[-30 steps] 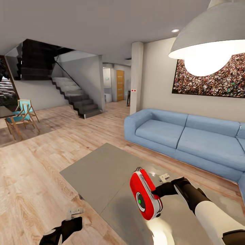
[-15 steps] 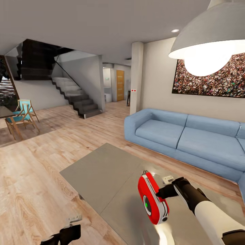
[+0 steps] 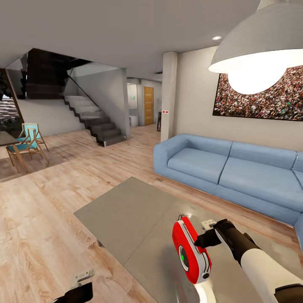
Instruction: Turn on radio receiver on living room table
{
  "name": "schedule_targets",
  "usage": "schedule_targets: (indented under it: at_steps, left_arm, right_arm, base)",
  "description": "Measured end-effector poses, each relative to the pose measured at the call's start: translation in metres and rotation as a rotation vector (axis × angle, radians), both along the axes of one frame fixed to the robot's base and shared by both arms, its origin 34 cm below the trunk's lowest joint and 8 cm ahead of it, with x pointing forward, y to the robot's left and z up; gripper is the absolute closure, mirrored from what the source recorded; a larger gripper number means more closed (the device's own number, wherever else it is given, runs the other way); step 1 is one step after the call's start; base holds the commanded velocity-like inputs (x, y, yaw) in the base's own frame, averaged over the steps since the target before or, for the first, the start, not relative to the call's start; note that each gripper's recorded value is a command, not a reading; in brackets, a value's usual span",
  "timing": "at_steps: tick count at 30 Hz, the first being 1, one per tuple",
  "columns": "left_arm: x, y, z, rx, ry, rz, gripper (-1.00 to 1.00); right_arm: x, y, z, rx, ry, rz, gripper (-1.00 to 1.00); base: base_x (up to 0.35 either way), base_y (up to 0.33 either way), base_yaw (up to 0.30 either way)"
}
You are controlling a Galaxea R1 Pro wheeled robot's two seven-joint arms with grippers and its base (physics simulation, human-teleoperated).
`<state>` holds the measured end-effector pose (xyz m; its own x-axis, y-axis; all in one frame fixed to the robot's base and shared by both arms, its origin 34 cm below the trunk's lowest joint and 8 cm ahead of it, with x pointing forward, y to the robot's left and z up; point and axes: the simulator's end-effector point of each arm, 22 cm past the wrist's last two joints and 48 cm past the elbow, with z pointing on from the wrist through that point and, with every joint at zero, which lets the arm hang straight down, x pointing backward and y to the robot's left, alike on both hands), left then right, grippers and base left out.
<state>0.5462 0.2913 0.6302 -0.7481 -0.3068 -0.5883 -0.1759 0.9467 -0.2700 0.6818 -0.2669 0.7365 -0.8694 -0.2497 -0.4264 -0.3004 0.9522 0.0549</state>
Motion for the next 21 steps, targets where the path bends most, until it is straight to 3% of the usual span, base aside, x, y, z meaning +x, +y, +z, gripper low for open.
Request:
schedule_targets:
  at_steps: [21]
  left_arm:
    - [-0.005,-0.007,-0.008,-0.002,-0.013,-0.011,1.00]
  right_arm:
    - [-0.015,-0.005,-0.016,-0.003,0.051,-0.012,1.00]
  base:
    - [0.000,0.000,0.000]
